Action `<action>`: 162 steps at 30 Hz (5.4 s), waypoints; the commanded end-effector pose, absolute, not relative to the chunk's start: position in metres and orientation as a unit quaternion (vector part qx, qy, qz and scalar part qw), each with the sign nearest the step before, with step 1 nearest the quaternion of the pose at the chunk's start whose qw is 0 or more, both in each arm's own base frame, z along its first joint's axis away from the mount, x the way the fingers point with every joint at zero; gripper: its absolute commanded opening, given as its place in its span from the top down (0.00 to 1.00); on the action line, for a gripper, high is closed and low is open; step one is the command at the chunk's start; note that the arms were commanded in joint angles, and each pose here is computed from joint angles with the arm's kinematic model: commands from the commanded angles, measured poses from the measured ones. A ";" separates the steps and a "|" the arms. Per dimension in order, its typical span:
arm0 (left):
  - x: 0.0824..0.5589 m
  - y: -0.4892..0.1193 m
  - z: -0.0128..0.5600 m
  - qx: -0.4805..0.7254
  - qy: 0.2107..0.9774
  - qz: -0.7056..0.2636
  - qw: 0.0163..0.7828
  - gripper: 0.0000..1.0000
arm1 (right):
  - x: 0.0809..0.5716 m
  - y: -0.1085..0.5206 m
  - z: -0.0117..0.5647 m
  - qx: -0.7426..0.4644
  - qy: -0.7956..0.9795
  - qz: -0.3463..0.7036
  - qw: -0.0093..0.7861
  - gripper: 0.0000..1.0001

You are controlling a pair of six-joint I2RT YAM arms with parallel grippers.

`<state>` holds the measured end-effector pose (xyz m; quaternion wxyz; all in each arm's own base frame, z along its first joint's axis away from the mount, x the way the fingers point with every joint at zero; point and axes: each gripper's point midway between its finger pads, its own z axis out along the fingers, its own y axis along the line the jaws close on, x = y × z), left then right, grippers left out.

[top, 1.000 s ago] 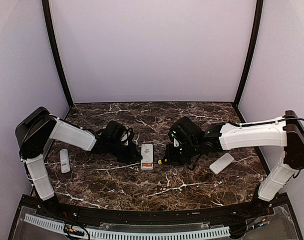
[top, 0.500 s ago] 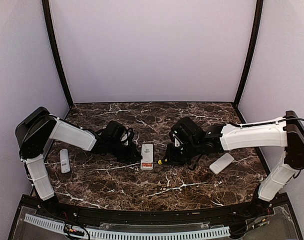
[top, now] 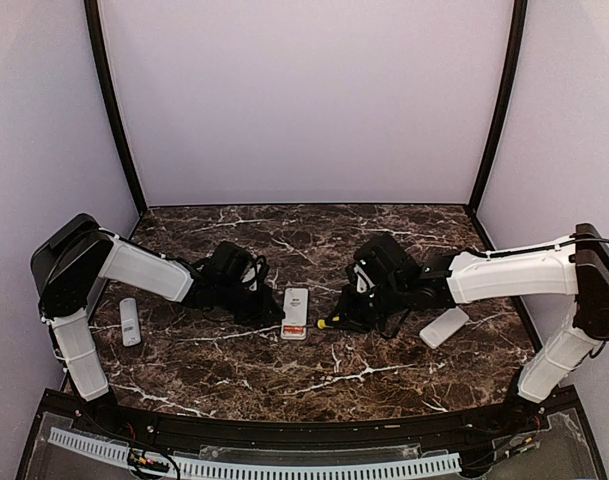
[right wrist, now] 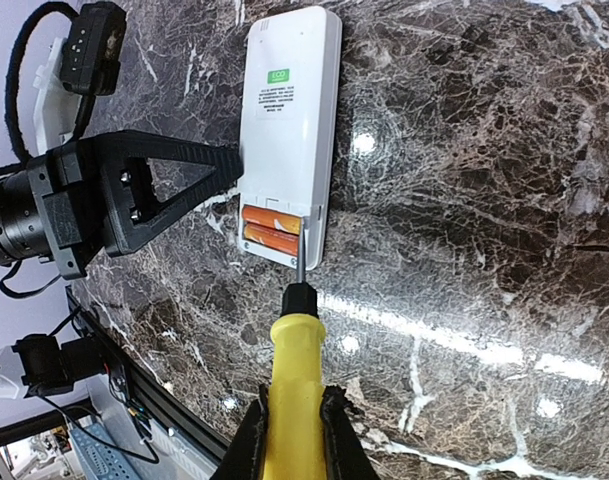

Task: Unload the batteries from the remote control
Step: Remove the battery from the remote control without the battery cover.

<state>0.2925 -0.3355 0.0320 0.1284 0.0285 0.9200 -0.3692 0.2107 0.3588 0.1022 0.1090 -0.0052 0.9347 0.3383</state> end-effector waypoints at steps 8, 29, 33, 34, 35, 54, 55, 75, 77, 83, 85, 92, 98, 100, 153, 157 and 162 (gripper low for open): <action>0.269 -0.346 0.019 0.049 0.925 -0.364 0.096 0.95 | 0.217 0.391 0.160 -0.021 0.879 0.455 0.139 1.00; 0.268 -0.347 0.020 0.050 0.925 -0.364 0.096 0.96 | 0.220 0.388 0.161 -0.013 0.875 0.462 0.146 1.00; 0.269 -0.347 0.021 0.051 0.924 -0.365 0.098 0.96 | 0.220 0.381 0.158 -0.012 0.884 0.443 0.150 1.00; 0.269 -0.347 0.022 0.051 0.924 -0.366 0.099 0.96 | 0.221 0.378 0.156 -0.014 0.889 0.432 0.153 1.00; 0.269 -0.347 0.022 0.051 0.924 -0.366 0.099 0.96 | 0.221 0.374 0.154 -0.014 0.895 0.418 0.157 1.00; 0.271 -0.349 0.025 0.055 0.923 -0.366 0.102 0.96 | 0.215 0.362 0.117 -0.033 0.932 0.329 0.146 1.00; 0.271 -0.349 0.025 0.055 0.924 -0.365 0.102 0.96 | 0.215 0.363 0.116 -0.034 0.932 0.329 0.145 1.00; 0.271 -0.349 0.025 0.056 0.924 -0.365 0.101 0.96 | 0.208 0.372 0.106 -0.052 0.935 0.331 0.120 1.00; 0.271 -0.350 0.025 0.056 0.924 -0.365 0.101 0.96 | 0.207 0.372 0.107 -0.053 0.935 0.330 0.119 1.00; 0.271 -0.350 0.024 0.057 0.924 -0.365 0.100 0.96 | 0.205 0.369 0.105 -0.056 0.938 0.323 0.113 1.00; 0.271 -0.350 0.024 0.056 0.924 -0.365 0.100 0.96 | 0.204 0.369 0.103 -0.057 0.938 0.324 0.112 1.00; 0.271 -0.349 0.024 0.056 0.924 -0.365 0.099 0.96 | 0.202 0.381 0.104 -0.065 0.929 0.351 0.101 1.00; 0.271 -0.350 0.024 0.056 0.924 -0.365 0.099 0.96 | 0.199 0.384 0.108 -0.071 0.924 0.364 0.091 1.00; 0.271 -0.350 0.024 0.056 0.924 -0.366 0.100 0.97 | 0.198 0.386 0.111 -0.072 0.918 0.380 0.085 1.00; 0.300 -0.362 0.070 0.111 0.913 -0.356 0.167 0.45 | 0.245 0.304 0.144 -0.099 0.937 0.272 0.196 1.00; 0.309 -0.364 0.059 0.119 0.918 -0.339 0.167 0.41 | 0.248 0.300 0.151 -0.090 0.935 0.273 0.208 1.00; 0.321 -0.371 0.051 0.128 0.919 -0.330 0.174 0.36 | 0.250 0.294 0.162 -0.080 0.930 0.278 0.227 1.00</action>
